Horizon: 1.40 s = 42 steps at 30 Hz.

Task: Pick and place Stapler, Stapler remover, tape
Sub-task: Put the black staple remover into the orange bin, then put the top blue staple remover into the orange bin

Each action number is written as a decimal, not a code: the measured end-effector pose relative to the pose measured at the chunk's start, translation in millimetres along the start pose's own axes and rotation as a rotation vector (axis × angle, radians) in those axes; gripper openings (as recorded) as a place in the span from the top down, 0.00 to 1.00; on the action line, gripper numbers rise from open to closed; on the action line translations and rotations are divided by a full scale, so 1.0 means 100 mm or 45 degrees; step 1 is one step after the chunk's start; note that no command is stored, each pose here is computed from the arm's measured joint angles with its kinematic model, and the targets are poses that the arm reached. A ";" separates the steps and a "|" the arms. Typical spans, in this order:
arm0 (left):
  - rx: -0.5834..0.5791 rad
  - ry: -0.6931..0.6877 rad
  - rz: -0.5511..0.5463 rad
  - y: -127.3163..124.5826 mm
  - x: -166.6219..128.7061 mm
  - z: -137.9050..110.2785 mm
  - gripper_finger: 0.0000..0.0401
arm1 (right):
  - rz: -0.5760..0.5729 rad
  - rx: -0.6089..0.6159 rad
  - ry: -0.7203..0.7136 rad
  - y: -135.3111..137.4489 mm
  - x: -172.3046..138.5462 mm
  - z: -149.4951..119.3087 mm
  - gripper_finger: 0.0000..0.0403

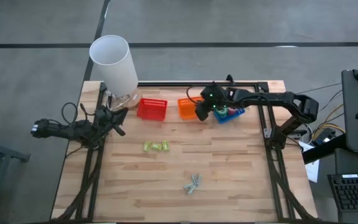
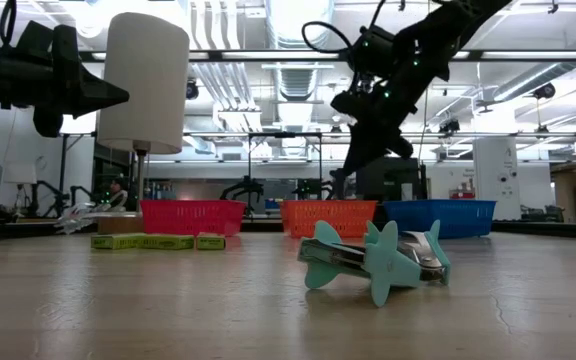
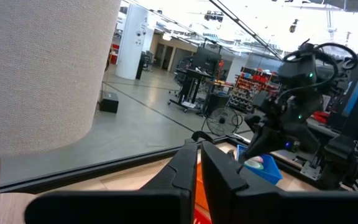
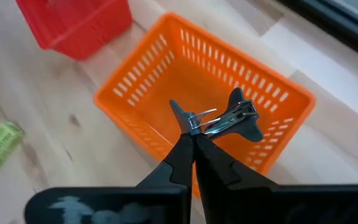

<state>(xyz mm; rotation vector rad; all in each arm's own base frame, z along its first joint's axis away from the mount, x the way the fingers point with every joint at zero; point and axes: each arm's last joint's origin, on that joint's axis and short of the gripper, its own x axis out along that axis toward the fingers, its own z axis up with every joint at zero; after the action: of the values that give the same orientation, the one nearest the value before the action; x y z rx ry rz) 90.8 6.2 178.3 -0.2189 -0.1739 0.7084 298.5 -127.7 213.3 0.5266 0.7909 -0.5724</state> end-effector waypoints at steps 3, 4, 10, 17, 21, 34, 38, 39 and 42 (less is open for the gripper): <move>0.002 0.002 0.000 0.00 0.00 0.00 0.94 | -0.004 0.000 0.008 -0.01 0.06 -0.02 0.98; 0.003 0.003 0.000 0.00 0.00 0.00 0.94 | 0.000 0.000 0.000 -0.01 0.08 -0.01 0.98; 0.004 0.003 0.000 0.00 0.00 0.00 0.94 | -0.018 -0.001 0.044 -0.02 0.26 -0.06 0.98; 0.008 0.007 0.001 0.00 0.00 -0.01 0.94 | -0.028 -0.002 0.067 -0.03 0.34 -0.09 0.98; 0.009 0.007 0.001 0.00 0.00 -0.01 0.94 | -0.044 -0.003 0.066 -0.03 0.35 -0.09 0.97; 0.009 0.007 0.001 0.00 0.00 -0.01 0.94 | -0.041 -0.014 0.015 -0.01 0.29 -0.04 0.77; 0.009 0.007 0.001 0.00 0.00 -0.01 0.94 | 0.005 -0.031 -0.044 0.09 0.15 0.03 0.74; 0.009 0.007 0.001 0.00 0.00 -0.01 0.94 | 0.020 -0.041 -0.054 0.13 0.12 0.03 0.73; 0.009 0.007 0.001 0.00 0.00 -0.01 0.94 | 0.079 -0.093 -0.077 0.30 0.00 -0.01 0.72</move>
<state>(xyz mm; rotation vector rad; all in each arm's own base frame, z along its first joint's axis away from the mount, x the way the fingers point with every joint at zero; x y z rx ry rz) 90.9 6.2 177.6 -0.2144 -0.1662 0.7090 317.9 -105.3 219.6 0.4630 0.7327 -0.4978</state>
